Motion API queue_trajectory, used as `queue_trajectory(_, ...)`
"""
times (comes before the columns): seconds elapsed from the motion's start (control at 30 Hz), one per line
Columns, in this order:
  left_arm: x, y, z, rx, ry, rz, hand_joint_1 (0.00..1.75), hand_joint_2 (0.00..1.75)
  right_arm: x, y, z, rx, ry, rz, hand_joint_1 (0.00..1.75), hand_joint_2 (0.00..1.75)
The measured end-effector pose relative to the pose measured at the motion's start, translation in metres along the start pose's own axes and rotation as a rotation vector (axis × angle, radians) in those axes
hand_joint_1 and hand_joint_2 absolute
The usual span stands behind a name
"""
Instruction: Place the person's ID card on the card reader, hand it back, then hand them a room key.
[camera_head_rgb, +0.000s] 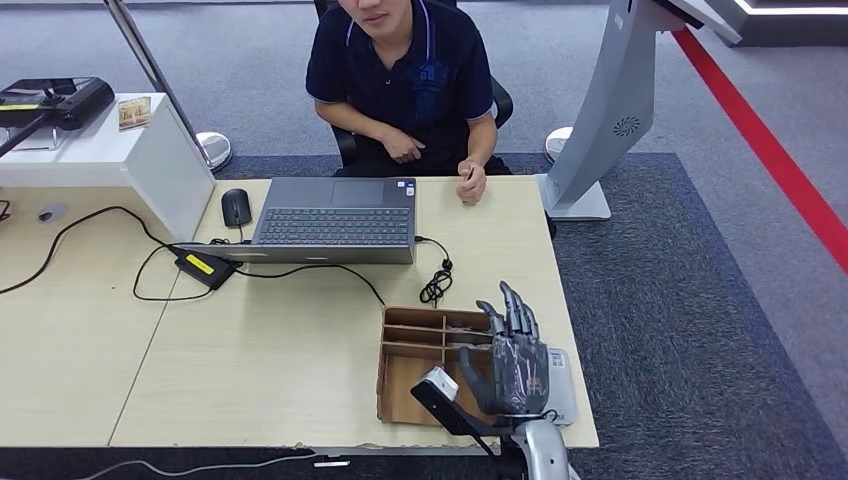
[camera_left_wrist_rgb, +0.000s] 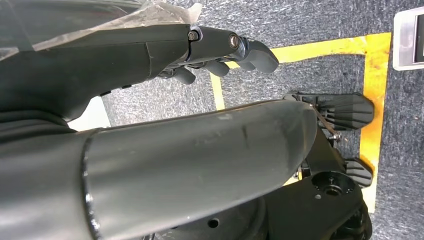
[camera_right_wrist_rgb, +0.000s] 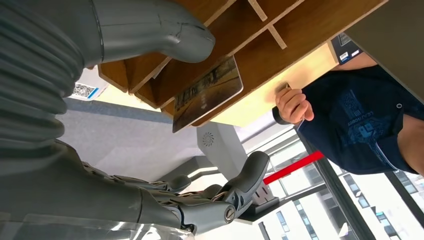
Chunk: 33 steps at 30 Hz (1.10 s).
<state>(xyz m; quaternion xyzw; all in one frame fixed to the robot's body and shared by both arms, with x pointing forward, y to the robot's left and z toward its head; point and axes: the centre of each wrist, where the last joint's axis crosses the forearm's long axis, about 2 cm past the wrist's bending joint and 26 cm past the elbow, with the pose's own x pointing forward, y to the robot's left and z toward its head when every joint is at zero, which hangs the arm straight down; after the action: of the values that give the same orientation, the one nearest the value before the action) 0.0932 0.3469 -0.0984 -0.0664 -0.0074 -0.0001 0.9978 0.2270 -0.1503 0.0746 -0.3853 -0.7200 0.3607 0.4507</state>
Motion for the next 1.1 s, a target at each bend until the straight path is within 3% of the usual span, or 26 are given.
queue_trajectory(0.17, 0.0000, 0.0000, 0.0000, 0.000, 0.000, 0.000, 0.00, 0.00, 0.0003, 0.0005, 0.0001, 0.001, 0.001, -0.001, 0.61, 1.75)
queue_trajectory(0.6, 0.0000, 0.0001, 0.0000, 0.000, 0.000, 0.000, 0.00, 0.00, 0.0001, 0.0025, 0.0010, 0.009, -0.002, 0.002, 0.59, 1.75)
queue_trajectory(1.1, -0.0001, 0.0001, 0.0000, 0.000, 0.000, 0.000, 0.00, 0.00, -0.0006, 0.0045, 0.0019, 0.018, -0.003, 0.007, 0.83, 1.75)
